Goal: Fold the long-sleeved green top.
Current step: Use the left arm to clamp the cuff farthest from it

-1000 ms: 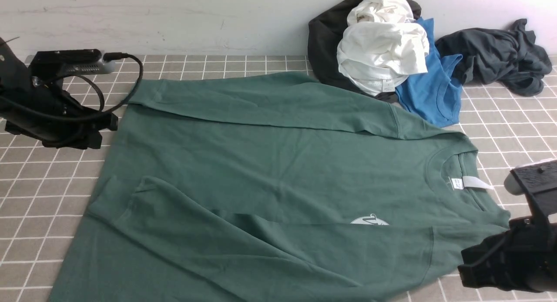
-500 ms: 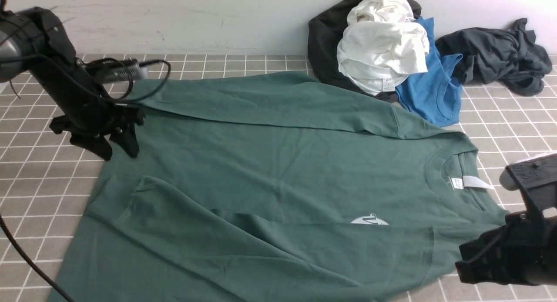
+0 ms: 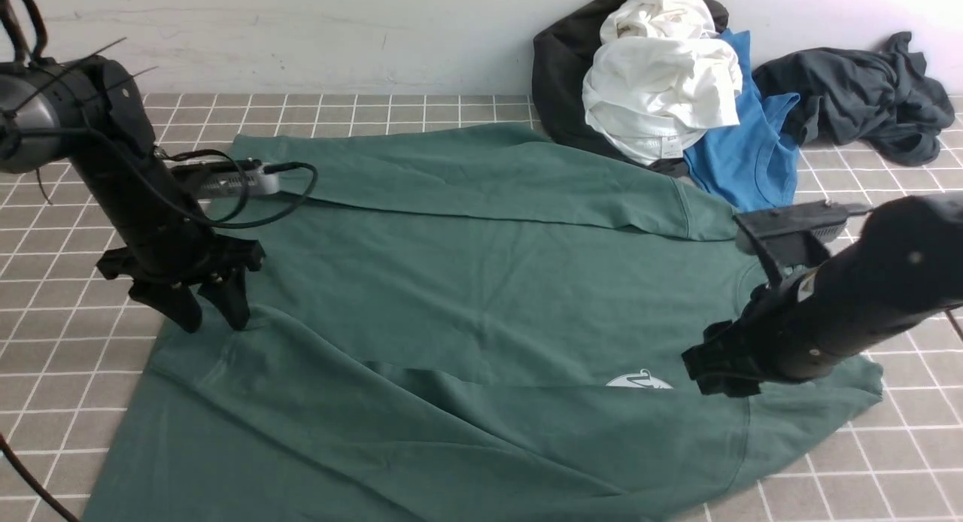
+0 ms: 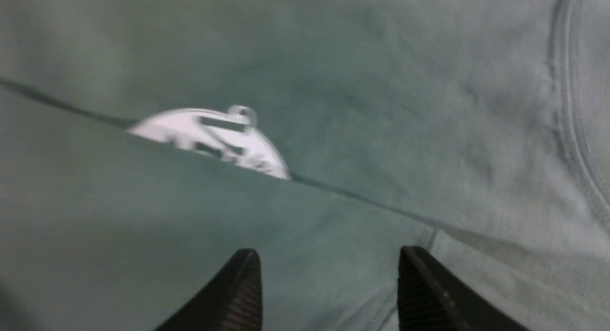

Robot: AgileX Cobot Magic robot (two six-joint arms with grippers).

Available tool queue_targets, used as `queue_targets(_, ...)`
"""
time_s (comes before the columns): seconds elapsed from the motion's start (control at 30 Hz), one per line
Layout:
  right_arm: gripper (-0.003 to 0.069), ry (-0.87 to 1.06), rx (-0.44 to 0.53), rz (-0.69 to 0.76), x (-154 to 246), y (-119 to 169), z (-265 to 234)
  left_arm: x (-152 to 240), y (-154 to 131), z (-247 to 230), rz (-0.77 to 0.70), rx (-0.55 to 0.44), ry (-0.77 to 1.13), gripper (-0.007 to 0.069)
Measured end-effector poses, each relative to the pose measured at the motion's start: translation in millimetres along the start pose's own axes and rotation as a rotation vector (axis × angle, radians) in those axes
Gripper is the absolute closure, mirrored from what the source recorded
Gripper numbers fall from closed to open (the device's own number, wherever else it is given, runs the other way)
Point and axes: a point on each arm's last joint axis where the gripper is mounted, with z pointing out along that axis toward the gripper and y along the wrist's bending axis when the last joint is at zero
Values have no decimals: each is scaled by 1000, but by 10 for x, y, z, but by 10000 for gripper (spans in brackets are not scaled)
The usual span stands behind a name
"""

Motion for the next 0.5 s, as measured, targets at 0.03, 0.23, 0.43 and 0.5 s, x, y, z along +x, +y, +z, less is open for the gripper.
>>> queue_targets(0.03, 281, 23, 18, 19, 12, -19, 75, -4, -33, 9, 10, -4, 0, 241)
queue_targets(0.23, 299, 99, 87, 74, 60, -91, 361, -17, -122, 40, 68, -69, 1, 241)
queue_targets(0.43, 497, 103, 99, 55, 53, -102, 371, -25, -49, 32, 72, -150, -4, 241)
queue_targets(0.5, 583, 100, 99, 50, 50, -102, 368, -27, -40, 31, 66, -160, -7, 241)
